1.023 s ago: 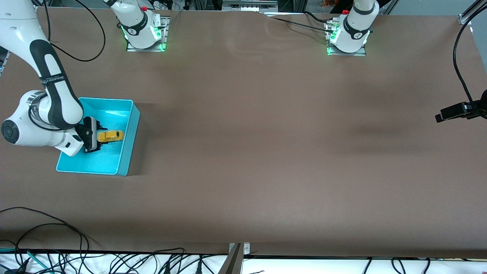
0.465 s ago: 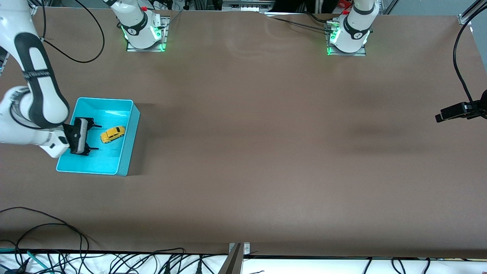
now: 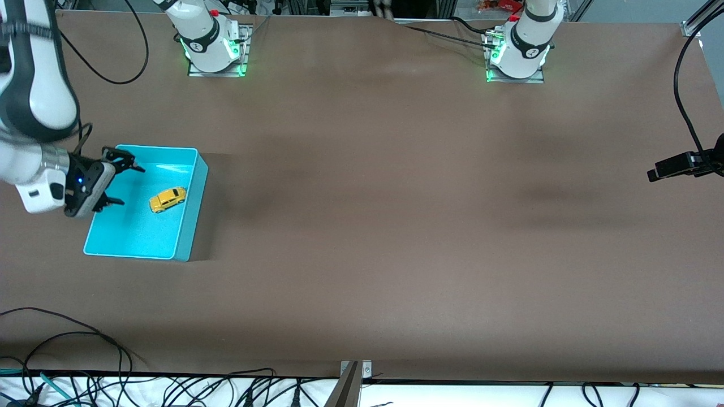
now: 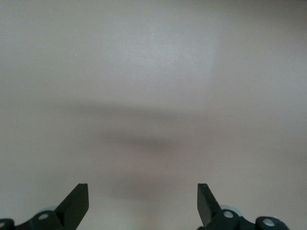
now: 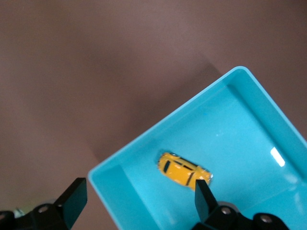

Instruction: Wind up and store yellow beetle car

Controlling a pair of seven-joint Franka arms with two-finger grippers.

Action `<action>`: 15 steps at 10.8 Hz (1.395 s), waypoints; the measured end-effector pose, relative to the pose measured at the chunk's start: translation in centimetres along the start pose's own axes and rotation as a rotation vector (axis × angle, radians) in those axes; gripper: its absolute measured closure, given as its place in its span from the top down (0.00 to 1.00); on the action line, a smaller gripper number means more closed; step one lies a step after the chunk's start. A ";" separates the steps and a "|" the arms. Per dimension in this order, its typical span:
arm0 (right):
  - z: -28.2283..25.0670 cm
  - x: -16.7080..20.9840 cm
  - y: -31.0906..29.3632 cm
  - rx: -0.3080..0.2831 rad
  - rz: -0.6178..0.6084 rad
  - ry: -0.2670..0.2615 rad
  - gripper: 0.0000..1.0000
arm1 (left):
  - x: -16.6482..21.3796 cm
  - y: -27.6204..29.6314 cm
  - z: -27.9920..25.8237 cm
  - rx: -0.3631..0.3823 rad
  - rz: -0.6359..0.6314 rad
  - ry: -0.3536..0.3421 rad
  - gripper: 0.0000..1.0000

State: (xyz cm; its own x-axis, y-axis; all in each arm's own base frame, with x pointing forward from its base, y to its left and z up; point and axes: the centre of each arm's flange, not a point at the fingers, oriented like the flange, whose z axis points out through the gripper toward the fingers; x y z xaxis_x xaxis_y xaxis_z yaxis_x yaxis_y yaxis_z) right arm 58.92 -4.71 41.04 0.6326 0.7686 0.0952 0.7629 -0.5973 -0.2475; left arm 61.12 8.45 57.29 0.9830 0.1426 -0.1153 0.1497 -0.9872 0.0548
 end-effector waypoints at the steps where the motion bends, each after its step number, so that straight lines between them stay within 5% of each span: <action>1: -2.1 1.5 -2.8 -0.022 0.128 0.005 1.00 | 0.0 0.0 0.0 0.000 0.000 0.000 1.00; 6: -8.6 4.4 -12.6 -0.164 0.592 0.052 1.00 | 0.0 0.0 0.0 0.000 0.000 0.000 1.00; 10: -11.9 4.5 -12.7 -0.297 0.702 0.074 1.00 | 0.0 -0.1 0.0 0.000 -0.001 0.000 1.00; 15: -16.1 6.2 -10.5 -0.335 0.720 0.152 1.00 | 0.0 -0.1 0.0 0.000 -0.002 0.000 1.00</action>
State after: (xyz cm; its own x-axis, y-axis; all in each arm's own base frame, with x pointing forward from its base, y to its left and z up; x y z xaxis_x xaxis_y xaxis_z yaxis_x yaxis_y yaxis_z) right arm 57.01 2.60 59.77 0.9768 0.1436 0.1588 0.1451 -0.9894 0.0017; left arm 61.10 8.54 57.29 0.9828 0.1442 -0.1152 0.1512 -0.9870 0.0545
